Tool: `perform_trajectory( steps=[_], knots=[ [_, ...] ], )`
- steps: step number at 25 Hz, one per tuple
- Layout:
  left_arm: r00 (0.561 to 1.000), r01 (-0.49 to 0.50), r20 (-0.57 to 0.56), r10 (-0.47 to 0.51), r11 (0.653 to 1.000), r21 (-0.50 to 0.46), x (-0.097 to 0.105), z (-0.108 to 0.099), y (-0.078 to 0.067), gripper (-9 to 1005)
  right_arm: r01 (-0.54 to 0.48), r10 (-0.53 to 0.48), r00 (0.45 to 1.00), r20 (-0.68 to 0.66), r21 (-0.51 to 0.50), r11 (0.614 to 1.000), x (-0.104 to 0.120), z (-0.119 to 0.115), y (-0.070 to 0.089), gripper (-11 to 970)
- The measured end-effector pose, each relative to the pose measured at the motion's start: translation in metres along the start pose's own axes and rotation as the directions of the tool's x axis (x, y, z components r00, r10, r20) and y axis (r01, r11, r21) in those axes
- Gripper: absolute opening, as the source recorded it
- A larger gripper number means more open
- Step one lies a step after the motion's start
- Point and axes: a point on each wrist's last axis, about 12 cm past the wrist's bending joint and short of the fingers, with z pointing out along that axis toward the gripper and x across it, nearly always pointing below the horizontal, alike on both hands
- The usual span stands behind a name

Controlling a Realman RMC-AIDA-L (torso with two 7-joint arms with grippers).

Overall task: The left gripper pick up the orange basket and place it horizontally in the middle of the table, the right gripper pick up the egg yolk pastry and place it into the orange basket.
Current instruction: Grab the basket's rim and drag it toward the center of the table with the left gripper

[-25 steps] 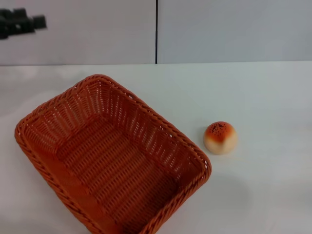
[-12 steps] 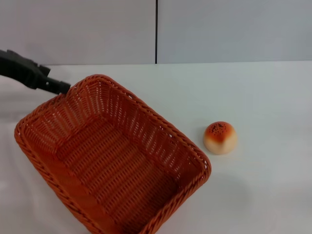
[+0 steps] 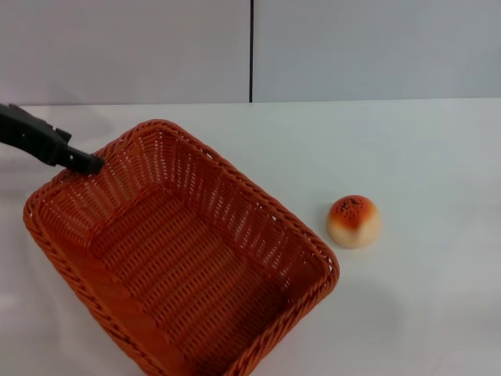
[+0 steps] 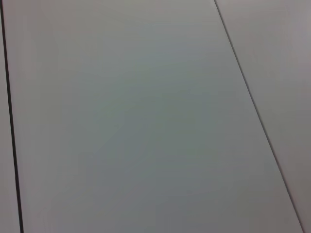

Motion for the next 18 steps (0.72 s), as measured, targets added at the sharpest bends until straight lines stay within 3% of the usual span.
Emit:
perform_trajectory(
  steps=[6,18],
  knots=[
    [1.000,-0.001,-0.031,0.001,1.000,0.012,0.003,0.007,-0.002,795,0.000,0.000,1.000,0.000,0.002,1.000,0.000,0.000,0.000,638],
    [0.996,-0.015,-0.089,0.017,1.000,0.023,0.004,0.022,-0.008,696,-0.023,0.023,1.000,0.000,0.008,1.000,0.000,-0.001,-0.002,638]
  ],
)
